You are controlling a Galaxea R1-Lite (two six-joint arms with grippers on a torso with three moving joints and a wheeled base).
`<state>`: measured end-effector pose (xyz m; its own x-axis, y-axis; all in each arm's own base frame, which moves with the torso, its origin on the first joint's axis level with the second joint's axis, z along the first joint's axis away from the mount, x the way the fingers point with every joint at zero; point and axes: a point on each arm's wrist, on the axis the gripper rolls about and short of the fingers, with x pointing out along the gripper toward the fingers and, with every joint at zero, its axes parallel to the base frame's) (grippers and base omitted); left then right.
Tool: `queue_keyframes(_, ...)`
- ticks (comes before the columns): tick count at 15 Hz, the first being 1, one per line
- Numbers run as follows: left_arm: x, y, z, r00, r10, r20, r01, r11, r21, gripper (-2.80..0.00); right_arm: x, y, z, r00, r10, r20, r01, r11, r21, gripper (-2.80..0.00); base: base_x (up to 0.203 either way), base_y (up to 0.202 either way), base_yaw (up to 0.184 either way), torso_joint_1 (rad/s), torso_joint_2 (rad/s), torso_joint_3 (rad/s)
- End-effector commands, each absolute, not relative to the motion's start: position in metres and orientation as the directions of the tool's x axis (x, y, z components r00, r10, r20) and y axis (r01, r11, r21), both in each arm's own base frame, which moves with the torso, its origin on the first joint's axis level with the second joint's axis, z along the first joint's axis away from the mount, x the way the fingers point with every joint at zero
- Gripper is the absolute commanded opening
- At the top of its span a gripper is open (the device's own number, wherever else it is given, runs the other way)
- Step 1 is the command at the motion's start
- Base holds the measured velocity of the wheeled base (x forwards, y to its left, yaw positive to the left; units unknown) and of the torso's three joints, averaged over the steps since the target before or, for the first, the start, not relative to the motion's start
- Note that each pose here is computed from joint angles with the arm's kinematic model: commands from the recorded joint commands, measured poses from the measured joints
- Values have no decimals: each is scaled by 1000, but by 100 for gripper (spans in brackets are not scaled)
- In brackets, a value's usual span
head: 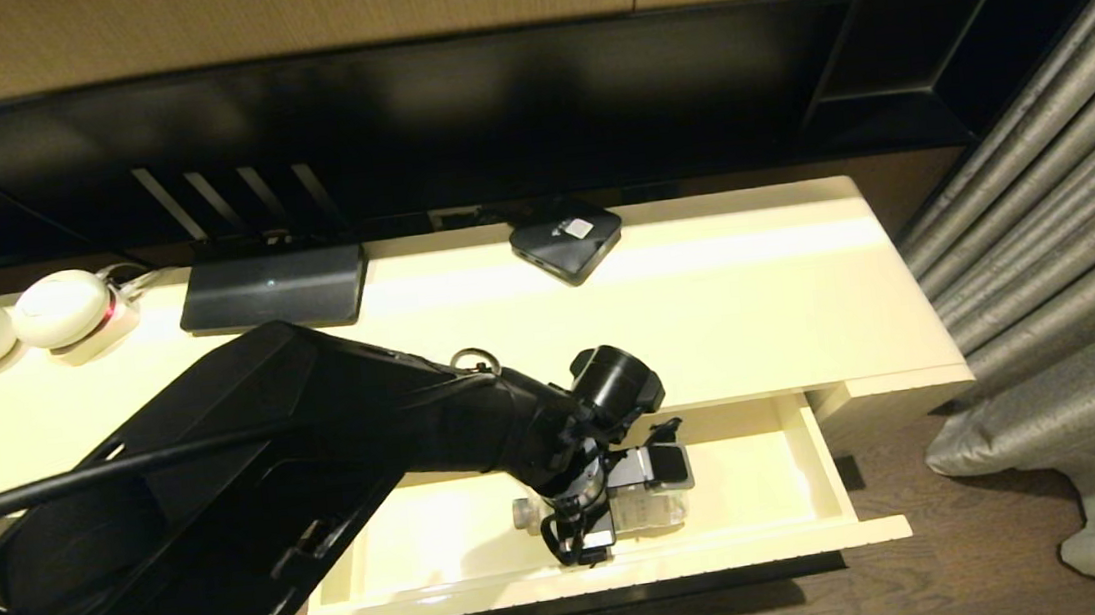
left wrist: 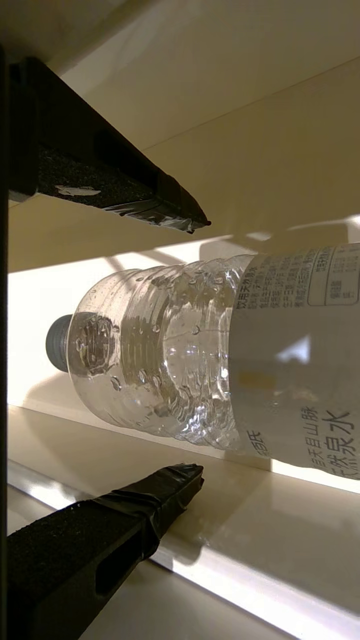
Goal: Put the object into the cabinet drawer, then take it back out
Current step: Take the mineral water out of the drawer and put it on the table
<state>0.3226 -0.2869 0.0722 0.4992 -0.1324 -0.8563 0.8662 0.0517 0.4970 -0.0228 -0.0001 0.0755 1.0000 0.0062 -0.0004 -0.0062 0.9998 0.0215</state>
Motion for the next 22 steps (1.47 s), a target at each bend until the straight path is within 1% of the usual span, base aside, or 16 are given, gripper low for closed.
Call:
queue_keyframes(1, 323, -287, 68, 493, -125, -861, 870, 45, 491, 0, -23, 0, 75, 1000, 6, -3, -6, 1000, 21, -280, 0, 0, 0, 0, 0, 0)
queue_keyframes(22, 331, -293, 55, 489, -125, -863, 872, 49, 487, 0, -23, 0, 75, 1000, 7, -2, -7, 1000, 21, -280, 0, 0, 0, 0, 0, 0)
